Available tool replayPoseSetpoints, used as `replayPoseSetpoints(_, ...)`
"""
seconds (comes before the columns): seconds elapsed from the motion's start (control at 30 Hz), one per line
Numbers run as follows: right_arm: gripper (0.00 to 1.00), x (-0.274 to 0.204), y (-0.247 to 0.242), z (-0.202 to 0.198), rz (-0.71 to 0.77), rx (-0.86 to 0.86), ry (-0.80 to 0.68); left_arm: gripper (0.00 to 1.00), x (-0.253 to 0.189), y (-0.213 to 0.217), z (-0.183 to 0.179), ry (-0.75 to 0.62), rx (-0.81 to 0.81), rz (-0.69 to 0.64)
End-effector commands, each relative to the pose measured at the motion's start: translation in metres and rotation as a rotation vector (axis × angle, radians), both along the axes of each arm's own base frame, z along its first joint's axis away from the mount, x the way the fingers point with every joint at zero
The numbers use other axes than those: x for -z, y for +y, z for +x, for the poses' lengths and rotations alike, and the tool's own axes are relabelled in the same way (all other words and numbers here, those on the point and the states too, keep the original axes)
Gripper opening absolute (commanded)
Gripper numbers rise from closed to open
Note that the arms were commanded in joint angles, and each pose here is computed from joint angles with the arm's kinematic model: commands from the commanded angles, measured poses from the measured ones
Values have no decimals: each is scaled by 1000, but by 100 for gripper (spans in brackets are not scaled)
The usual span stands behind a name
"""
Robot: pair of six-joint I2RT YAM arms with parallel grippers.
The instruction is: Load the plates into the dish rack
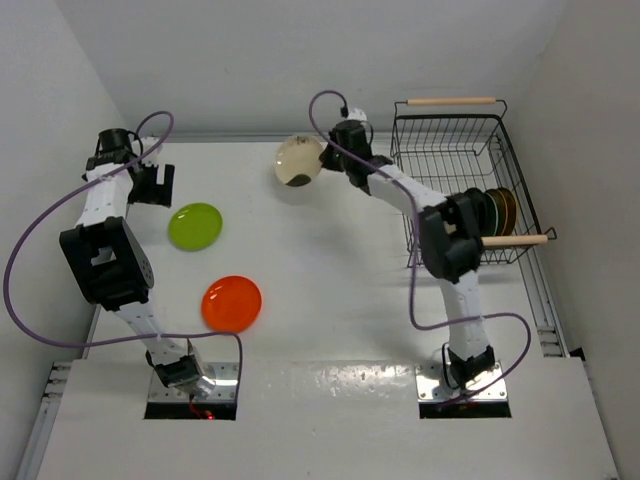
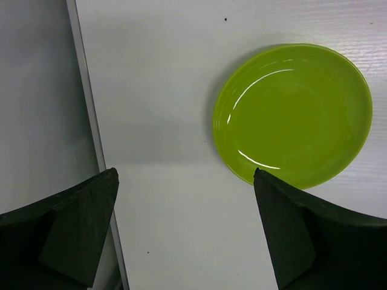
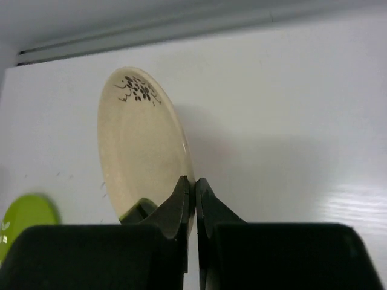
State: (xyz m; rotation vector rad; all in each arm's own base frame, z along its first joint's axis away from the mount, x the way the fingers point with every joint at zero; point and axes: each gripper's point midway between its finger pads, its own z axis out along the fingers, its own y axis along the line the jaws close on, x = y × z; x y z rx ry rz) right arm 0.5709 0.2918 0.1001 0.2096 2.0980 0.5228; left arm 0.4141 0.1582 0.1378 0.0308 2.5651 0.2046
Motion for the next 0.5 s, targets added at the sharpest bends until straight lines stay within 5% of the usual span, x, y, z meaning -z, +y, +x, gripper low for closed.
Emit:
replayPoseSetpoints(0.0, 0, -197, -19, -22, -214, -213, -482, 99, -11, 3, 9, -40, -3, -15)
replayPoseSetpoints(0.17, 0, -214, -96, -79, -708, -322, -366, 99, -21, -2, 5, -53, 14, -4)
replayPoseSetpoints(0.33, 0, -249, -221, -123, -1182, 42, -170, 99, -31, -8, 6, -74, 38, 1)
replayPoseSetpoints(0.47, 0, -248, -266, -152, -1405, 143, -6, 99, -40, -19, 8, -92, 60, 14)
